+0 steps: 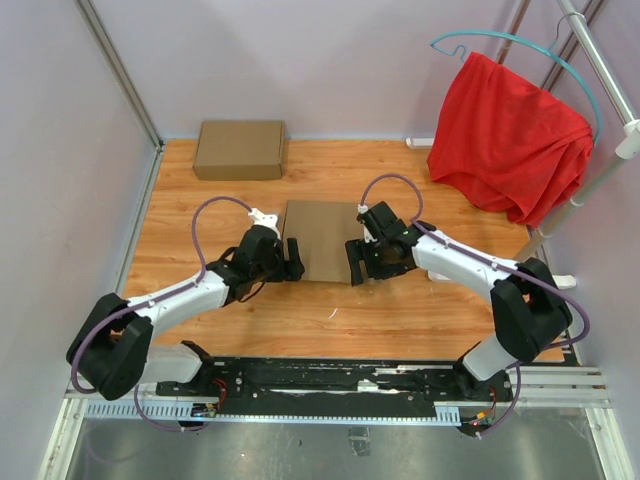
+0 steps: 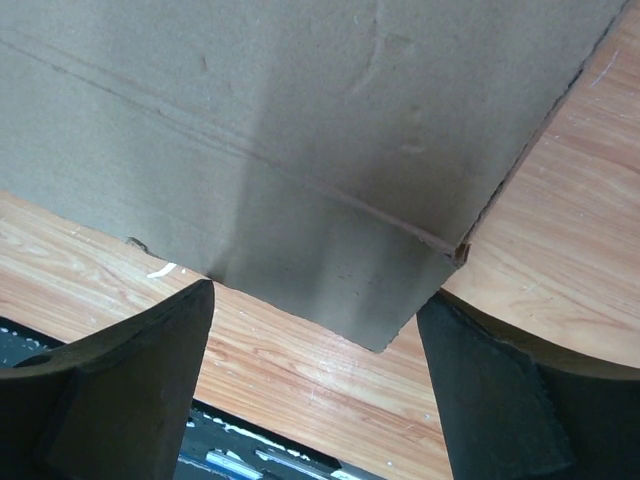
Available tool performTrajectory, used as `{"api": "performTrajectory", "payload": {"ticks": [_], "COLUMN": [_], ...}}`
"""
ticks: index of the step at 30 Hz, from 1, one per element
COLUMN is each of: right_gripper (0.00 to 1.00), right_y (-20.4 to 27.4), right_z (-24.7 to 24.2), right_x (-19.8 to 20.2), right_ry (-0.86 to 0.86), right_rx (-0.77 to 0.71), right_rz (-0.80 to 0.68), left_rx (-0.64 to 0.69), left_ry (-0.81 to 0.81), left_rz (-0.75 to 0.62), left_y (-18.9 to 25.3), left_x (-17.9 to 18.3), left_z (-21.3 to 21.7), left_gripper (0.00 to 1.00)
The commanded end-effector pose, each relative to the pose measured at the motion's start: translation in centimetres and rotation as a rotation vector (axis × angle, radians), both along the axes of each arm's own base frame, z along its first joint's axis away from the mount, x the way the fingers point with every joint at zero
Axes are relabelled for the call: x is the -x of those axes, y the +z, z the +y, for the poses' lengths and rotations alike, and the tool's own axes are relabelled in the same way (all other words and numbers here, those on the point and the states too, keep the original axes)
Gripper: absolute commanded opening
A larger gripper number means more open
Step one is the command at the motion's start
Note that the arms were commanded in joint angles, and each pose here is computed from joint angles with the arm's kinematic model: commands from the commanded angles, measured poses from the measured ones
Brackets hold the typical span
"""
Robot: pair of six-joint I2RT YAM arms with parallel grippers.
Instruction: Fold the paper box
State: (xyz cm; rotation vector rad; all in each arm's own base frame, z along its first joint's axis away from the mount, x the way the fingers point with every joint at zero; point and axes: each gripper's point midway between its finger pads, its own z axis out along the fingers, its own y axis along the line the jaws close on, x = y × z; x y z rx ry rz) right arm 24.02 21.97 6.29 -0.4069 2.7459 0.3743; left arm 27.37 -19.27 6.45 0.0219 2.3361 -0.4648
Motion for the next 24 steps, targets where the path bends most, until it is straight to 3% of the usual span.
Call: {"api": "performTrajectory", "payload": {"ticks": [1,10,24], "right_gripper": [0.82,0.81,0.81], "right_y": [2.2,3.4,1.8], "right_z": [1.0,1.5,1.1], "right_x": [-0.5,0.1,0.2], "right_ry": [0.01,0.027,0.024], "right_rx": [-0.094,-0.13,-0.093], "right_rz": [-0.02,0.001,0.027], "left_rx": [0.058,0.065,-0.064], "left_ry": [-0.047,-0.067,-0.036], "left_rz": [-0.054,-0.052,0.005], "left_y": [2.9,4.2,1.0], "left_x": [-0.5,-0.1,0.8], "left_z": [-1.4,-1.6,0.8], "left_gripper": [0.79,0.78,0.77]}}
